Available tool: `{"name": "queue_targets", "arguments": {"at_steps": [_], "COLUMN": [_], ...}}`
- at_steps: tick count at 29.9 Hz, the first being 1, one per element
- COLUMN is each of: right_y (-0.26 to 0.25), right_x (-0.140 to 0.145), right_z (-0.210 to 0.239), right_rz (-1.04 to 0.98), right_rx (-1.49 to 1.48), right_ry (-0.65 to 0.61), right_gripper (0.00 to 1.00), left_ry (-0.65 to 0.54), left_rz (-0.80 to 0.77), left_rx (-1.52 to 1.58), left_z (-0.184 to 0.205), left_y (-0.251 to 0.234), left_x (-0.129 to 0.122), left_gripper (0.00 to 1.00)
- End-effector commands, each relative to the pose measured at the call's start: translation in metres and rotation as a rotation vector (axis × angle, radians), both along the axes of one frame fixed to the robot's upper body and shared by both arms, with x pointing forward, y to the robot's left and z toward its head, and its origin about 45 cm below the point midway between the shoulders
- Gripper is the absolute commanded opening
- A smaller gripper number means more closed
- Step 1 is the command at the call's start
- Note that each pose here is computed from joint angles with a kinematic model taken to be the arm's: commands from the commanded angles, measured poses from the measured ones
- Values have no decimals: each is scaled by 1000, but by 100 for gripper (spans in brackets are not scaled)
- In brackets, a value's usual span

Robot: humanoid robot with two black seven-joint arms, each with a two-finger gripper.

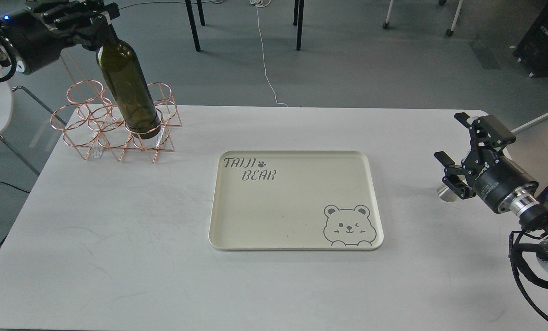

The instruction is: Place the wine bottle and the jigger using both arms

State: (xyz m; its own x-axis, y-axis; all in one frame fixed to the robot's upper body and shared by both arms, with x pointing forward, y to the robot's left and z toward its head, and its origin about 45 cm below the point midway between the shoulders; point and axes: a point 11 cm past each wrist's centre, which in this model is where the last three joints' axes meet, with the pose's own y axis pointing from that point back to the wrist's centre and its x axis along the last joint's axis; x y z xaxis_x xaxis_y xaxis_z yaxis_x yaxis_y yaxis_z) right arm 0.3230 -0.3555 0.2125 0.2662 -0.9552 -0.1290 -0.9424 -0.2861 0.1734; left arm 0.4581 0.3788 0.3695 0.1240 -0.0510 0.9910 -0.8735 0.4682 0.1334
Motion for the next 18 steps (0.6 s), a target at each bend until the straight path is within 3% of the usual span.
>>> {"name": "queue_targets", "arguments": {"at_steps": [1, 18], "right_y": [-1, -3], "right_x": [0, 0], "right_z": [0, 0], "right_rz": [-2, -6], "right_rx": [-2, -8], "right_ry": [-1, 1], "right_gripper": [98, 98], "left_ry": [20, 71], "left_rz": [6, 29], "left_rx": [8, -9], "left_z": [-9, -46], "left_y": [1, 0], "left_x": [1, 3], "left_gripper": [14, 24]}}
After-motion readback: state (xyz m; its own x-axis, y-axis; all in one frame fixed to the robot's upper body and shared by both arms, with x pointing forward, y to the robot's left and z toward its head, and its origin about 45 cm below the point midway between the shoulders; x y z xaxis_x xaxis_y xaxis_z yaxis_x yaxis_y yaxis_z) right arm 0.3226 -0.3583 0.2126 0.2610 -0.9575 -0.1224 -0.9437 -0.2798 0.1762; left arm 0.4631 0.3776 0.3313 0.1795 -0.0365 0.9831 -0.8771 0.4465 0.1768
